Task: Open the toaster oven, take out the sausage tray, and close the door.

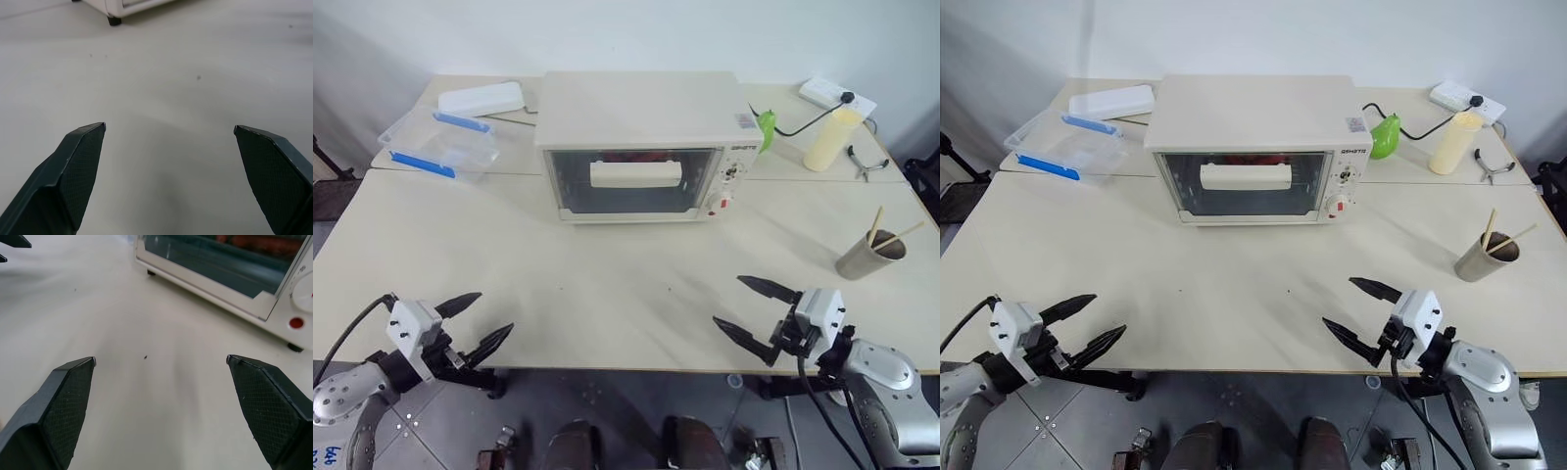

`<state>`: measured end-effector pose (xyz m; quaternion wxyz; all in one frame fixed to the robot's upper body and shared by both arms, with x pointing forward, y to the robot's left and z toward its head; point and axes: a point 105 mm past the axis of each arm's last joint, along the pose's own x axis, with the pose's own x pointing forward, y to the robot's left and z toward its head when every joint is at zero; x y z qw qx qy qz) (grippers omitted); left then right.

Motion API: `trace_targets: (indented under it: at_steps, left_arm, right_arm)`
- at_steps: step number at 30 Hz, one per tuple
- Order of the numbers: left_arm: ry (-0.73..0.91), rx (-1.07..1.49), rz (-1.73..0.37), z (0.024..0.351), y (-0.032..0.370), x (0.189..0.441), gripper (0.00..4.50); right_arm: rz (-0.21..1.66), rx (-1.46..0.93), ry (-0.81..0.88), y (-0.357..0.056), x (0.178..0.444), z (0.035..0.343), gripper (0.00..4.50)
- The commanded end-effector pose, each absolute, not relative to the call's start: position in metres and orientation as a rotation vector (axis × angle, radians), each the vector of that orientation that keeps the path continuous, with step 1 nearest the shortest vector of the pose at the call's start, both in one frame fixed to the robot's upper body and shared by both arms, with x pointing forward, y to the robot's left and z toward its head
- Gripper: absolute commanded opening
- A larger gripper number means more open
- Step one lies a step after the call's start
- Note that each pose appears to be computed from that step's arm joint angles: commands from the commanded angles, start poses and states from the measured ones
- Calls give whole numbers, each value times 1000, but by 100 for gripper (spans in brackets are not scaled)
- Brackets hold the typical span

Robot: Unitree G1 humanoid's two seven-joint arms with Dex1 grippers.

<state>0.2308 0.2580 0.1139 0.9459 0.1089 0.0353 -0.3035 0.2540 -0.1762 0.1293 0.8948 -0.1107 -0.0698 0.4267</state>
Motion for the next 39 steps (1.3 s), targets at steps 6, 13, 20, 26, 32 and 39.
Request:
trace_targets:
  at_steps: [6,13,20,26,32,39]
  left_arm:
    - [-36,-114,-647,153,257,242,447]
    - [-161,-27,-688,185,241,254,447]
    - [-159,-37,-668,181,239,255,447]
    - [-147,-54,-668,174,234,250,447]
    - [-169,-56,-682,177,227,250,447]
    - [-185,-59,-669,180,229,252,447]
  right_arm:
    - [975,7,-213,-132,283,172,450]
    - [1009,29,-276,-102,317,199,450]
    - [992,10,-321,-93,341,207,450]
    - [1036,57,-394,-79,343,218,450]
    - [1039,67,-432,-74,347,227,450]
    - [1152,14,-486,-66,330,229,450]
